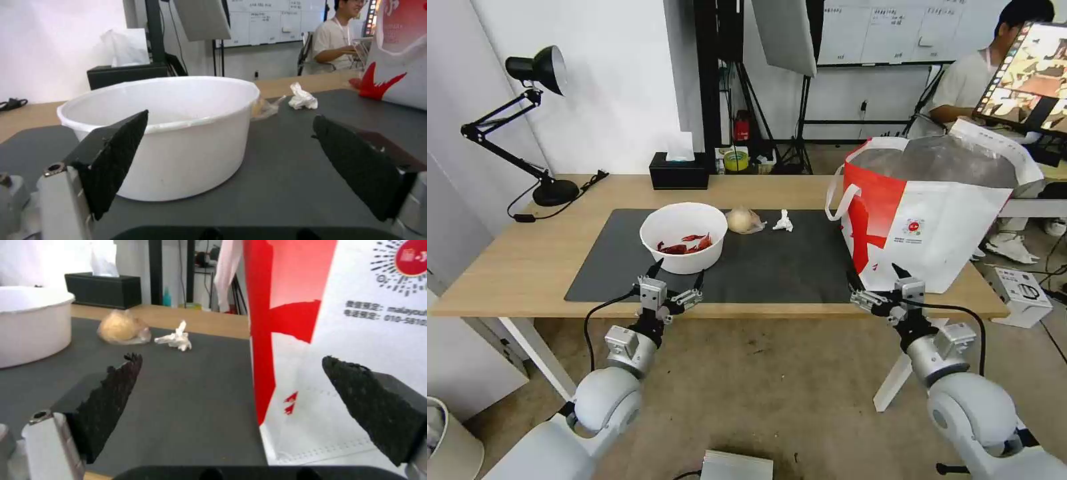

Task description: Pick up the trash from the table and place it into the takeout bag.

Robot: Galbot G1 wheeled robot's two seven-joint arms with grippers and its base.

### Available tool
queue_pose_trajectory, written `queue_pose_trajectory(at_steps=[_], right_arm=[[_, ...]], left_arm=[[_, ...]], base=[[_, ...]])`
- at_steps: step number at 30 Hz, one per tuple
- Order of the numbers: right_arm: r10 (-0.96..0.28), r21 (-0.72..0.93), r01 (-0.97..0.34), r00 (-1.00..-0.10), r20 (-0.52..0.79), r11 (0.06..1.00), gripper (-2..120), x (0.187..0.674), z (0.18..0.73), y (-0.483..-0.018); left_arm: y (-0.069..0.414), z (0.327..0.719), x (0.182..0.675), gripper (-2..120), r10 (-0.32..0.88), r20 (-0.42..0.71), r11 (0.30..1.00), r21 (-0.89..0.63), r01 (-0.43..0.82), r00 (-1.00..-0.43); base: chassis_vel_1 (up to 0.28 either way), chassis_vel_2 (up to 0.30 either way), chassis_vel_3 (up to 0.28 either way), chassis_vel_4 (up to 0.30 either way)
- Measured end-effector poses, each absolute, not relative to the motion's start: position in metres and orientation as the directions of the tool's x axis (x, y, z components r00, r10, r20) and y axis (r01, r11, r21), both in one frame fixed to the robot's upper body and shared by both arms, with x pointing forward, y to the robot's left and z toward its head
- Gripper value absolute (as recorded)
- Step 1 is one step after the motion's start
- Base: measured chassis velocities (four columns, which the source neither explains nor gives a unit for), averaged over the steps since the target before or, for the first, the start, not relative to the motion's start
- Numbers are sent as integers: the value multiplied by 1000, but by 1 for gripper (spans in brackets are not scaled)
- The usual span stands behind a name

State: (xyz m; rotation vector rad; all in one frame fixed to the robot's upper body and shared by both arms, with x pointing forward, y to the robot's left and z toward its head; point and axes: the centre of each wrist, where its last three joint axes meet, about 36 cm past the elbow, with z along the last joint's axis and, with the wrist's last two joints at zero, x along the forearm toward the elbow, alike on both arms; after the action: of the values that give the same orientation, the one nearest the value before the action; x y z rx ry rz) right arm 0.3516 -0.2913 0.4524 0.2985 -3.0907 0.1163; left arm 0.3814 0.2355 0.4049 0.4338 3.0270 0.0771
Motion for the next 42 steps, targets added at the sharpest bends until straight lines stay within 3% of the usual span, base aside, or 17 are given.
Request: queue_pose_trajectory(at_steps=[31, 42], right_arm=[[-223, -89, -225, -974, 35, 970, 100, 347, 459, -284], [-237, -45, -241, -968, 88, 969, 100, 364, 436, -267]], left_arm=[[245, 413, 373, 100, 261, -93, 964, 70, 255, -961], [245, 409, 376, 100, 249, -97, 968, 66, 243, -964]], base=[[0, 0, 0, 0], [0, 0, 0, 0]])
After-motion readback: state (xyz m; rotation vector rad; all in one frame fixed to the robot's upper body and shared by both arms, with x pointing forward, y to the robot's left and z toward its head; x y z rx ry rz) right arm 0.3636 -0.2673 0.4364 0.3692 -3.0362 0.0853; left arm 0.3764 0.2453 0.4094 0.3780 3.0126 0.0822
